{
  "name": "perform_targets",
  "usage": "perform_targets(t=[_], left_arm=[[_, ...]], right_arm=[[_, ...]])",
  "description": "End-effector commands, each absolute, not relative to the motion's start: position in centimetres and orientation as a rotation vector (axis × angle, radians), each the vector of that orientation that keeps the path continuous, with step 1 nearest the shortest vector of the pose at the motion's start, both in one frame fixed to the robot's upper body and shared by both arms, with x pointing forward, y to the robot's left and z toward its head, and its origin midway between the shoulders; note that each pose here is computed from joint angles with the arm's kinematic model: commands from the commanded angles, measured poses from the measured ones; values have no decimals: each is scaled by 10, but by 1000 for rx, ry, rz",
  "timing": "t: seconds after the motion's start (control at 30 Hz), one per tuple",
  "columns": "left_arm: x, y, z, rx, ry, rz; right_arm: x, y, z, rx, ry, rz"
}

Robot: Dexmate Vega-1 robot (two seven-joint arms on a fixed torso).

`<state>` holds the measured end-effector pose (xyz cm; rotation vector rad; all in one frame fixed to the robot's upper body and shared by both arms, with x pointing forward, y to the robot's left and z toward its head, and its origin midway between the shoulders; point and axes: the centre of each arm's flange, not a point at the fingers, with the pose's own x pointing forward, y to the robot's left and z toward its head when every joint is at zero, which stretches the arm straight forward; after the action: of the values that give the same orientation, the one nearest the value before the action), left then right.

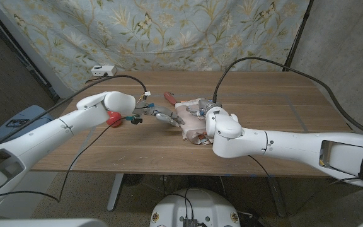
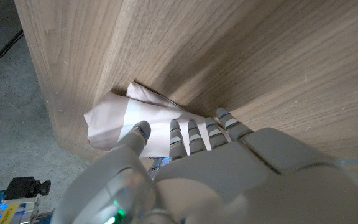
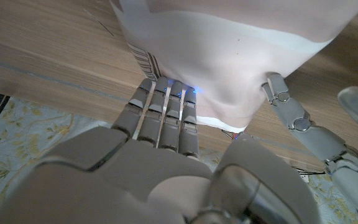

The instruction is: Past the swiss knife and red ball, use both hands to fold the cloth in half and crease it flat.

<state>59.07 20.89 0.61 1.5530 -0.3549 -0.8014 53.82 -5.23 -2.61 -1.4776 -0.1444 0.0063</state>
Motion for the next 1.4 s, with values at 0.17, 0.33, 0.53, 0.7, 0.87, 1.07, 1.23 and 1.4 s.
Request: perform_targets(t=[0.17, 0.33, 0.53, 0.7, 0.87, 1.07, 1.23, 1.4], left_arm=[[586, 208, 15, 1516, -385, -775], [583, 209, 18, 1503, -395, -760], [581, 213, 22, 1492, -405, -736], [579, 214, 25, 1497, -417, -718], [576, 217, 27, 1494, -425, -702], [573, 219, 31, 1496, -444, -675], [572, 221, 34, 1478, -456, -651], [571, 227, 36, 1462, -463, -611]], right_arm=[[556, -53, -49, -1443, -173, 32], [557, -51, -50, -1442, -184, 35], [553, -50, -43, -1434, -200, 29], [544, -45, -32, -1432, -232, 24], [535, -42, -24, -1406, -276, 26], [527, -44, -18, -1383, -301, 0], [520, -43, -13, -1395, -318, -25], [516, -44, -10, -1397, -336, -46]])
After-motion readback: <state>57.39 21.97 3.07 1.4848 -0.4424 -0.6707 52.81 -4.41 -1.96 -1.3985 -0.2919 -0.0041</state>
